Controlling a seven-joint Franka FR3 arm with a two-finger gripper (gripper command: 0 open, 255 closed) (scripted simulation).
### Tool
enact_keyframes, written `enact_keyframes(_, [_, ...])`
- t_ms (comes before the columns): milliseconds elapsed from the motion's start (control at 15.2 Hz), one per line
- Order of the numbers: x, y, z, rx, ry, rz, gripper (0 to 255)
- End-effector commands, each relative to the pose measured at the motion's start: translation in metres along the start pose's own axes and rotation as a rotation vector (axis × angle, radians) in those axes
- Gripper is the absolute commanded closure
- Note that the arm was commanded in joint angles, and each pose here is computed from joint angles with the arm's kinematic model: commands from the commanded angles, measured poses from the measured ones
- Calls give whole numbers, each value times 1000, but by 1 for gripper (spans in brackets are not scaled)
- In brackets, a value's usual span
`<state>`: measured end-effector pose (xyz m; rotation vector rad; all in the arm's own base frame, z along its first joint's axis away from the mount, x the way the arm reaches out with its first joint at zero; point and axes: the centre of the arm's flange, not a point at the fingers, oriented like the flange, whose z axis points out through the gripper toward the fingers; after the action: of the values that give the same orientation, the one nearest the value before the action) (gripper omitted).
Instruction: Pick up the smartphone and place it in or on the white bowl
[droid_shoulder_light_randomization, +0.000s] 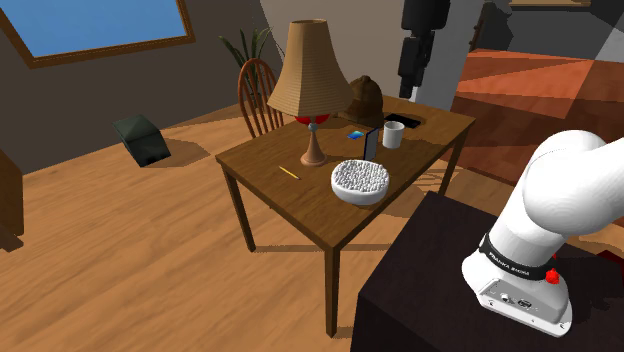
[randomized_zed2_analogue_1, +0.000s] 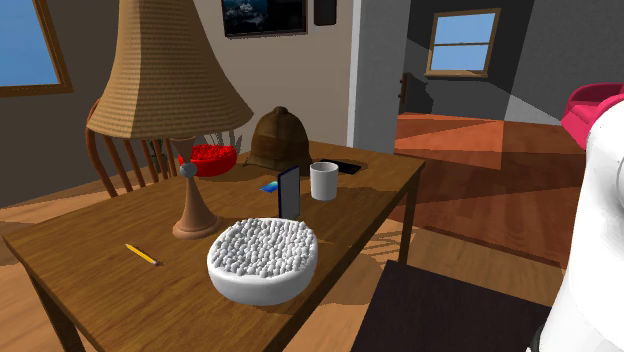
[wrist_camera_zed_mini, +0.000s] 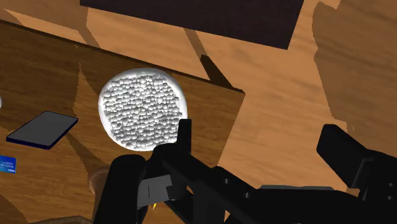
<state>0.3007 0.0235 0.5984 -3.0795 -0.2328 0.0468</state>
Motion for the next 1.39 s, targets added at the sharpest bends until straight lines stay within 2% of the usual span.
enact_keyframes(0, [0,0,0,0,0,0,0])
enact_keyframes(660, [1,106,70,-29,-10,-352,0])
enact_keyframes(1320, [39,208,138,-57,-20,-704,0])
